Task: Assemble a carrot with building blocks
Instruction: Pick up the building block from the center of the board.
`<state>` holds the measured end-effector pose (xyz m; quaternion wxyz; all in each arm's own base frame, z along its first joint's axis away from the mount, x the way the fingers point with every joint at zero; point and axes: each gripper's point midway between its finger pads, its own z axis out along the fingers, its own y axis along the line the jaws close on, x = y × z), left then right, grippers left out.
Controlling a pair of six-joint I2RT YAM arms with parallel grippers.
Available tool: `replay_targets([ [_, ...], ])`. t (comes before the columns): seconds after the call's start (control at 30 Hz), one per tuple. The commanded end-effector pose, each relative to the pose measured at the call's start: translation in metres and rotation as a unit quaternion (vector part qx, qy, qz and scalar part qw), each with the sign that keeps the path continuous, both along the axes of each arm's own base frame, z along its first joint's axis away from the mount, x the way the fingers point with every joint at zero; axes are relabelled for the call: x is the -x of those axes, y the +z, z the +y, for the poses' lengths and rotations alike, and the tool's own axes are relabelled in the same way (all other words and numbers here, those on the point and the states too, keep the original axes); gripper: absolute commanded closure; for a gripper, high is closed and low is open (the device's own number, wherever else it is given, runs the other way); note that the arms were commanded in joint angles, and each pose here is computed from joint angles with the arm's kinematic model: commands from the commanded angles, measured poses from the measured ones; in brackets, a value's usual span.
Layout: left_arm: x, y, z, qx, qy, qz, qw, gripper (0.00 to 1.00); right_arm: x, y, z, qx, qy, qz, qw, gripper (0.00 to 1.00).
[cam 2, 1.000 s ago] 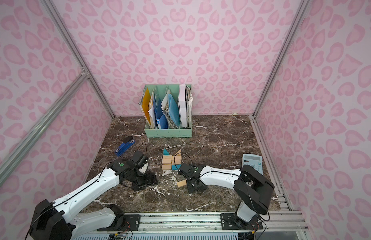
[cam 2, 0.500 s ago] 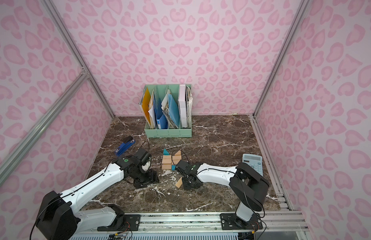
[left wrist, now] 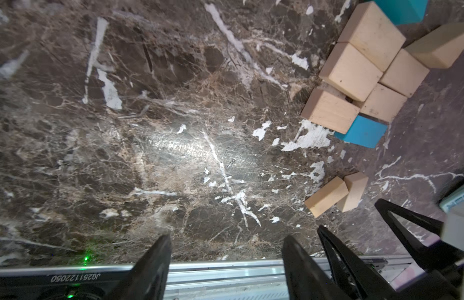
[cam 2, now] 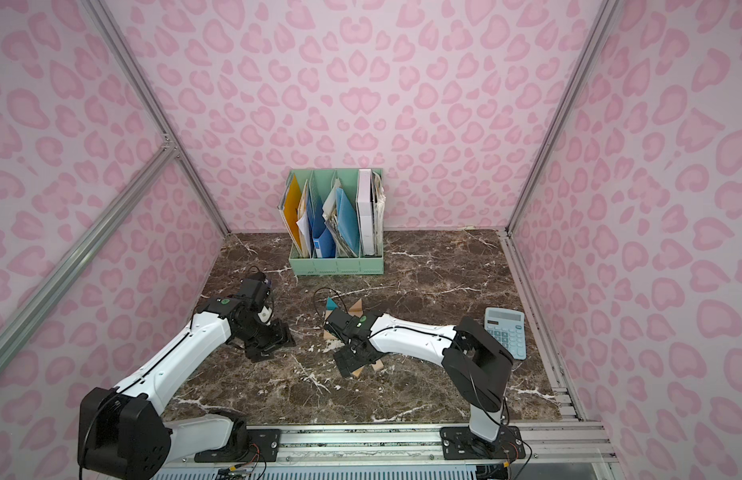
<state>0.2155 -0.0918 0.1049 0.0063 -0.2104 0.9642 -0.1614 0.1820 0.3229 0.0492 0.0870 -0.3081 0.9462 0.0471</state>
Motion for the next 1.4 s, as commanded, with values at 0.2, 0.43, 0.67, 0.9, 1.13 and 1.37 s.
replay_targets([
  [0.2,0.000,-0.009,0.006,0.046,0.014,0.013,0.999,0.32,-0.018,-0.005,0.016,0.023,0.145,-0.042,0.988,0.05],
  [0.43,-0.002,-0.012,0.007,0.046,0.021,0.016,0.999,0.32,-0.009,-0.021,0.022,0.028,0.191,-0.014,0.981,0.09],
  [0.67,0.006,-0.018,0.010,0.042,0.030,0.024,0.998,0.33,0.012,-0.032,0.016,0.017,0.217,0.020,0.976,0.18],
  [0.9,0.015,-0.019,0.012,0.036,0.035,0.028,0.998,0.33,0.023,-0.040,0.012,0.012,0.210,0.043,0.977,0.42],
  [1.13,0.018,-0.018,0.014,0.030,0.036,0.028,0.999,0.33,0.001,-0.007,0.055,0.006,0.112,0.081,0.990,0.84],
  [1.37,0.011,-0.017,0.013,0.033,0.028,0.031,0.999,0.34,0.001,-0.017,0.068,-0.010,-0.022,0.163,0.986,0.85],
])
